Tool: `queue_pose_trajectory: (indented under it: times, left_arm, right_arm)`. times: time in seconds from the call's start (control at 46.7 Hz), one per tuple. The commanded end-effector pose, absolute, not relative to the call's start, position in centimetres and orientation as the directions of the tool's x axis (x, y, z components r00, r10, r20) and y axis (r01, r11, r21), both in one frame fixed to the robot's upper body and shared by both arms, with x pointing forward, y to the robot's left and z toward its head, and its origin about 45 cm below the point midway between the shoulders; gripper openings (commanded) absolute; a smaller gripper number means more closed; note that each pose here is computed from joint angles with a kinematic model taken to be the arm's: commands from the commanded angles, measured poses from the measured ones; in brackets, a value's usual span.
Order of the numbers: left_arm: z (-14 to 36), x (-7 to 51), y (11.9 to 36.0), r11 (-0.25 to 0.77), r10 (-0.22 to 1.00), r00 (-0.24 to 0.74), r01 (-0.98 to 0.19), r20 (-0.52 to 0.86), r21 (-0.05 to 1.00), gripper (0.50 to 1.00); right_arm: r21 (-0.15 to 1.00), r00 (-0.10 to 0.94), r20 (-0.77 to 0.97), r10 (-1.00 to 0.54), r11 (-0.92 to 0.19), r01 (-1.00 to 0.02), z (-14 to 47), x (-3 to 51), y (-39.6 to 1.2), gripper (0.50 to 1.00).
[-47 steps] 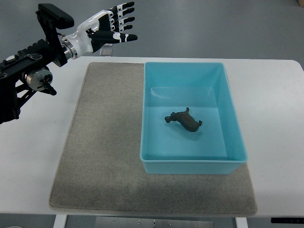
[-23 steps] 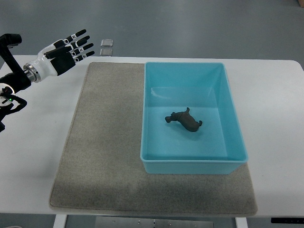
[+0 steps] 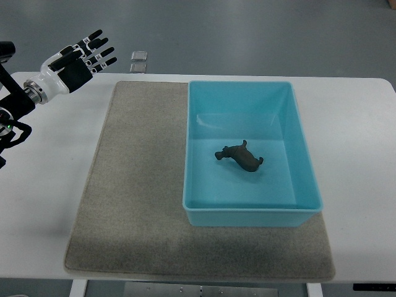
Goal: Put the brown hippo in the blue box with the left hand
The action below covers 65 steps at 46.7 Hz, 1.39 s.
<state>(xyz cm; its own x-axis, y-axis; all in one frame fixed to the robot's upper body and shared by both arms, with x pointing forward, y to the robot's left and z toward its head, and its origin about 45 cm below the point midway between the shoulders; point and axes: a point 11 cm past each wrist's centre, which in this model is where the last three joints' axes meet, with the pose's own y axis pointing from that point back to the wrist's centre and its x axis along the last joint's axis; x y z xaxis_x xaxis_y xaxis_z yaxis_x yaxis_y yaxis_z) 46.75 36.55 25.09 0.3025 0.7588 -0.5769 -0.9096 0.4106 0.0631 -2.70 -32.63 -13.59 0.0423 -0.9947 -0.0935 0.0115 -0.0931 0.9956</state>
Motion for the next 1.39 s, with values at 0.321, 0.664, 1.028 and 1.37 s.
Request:
queue_pose_trajectory:
  times: [0.321,0.664,1.028,1.37]
  left_arm:
    - [25.8,47.1,36.3,0.408,0.748,0.312,-0.912,-0.586,0.036,0.999]
    - [25.3,46.9,36.3,0.409,0.75,0.307,-0.911,-0.586,0.047,0.999]
    - [25.4,47.0,36.3,0.409,0.749,0.308,-0.911,-0.586,0.044,0.999]
    - [25.8,47.1,36.2,0.41,0.748,0.313,-0.911,-0.586,0.037,0.999]
  right_arm:
    - [0.996,0.041,-0.094,-0.995,-0.093,0.012,-13.6,-2.8,-32.6,0.936]
    - [0.995,0.039,-0.103,-0.994,-0.102,0.01,-13.6,-2.7,-32.3,0.936]
    - [0.993,0.041,-0.118,-0.992,-0.118,0.019,-13.6,-3.2,-32.0,0.936]
    - [0.991,0.051,-0.135,-0.989,-0.134,0.028,-13.6,-3.5,-31.6,0.936]
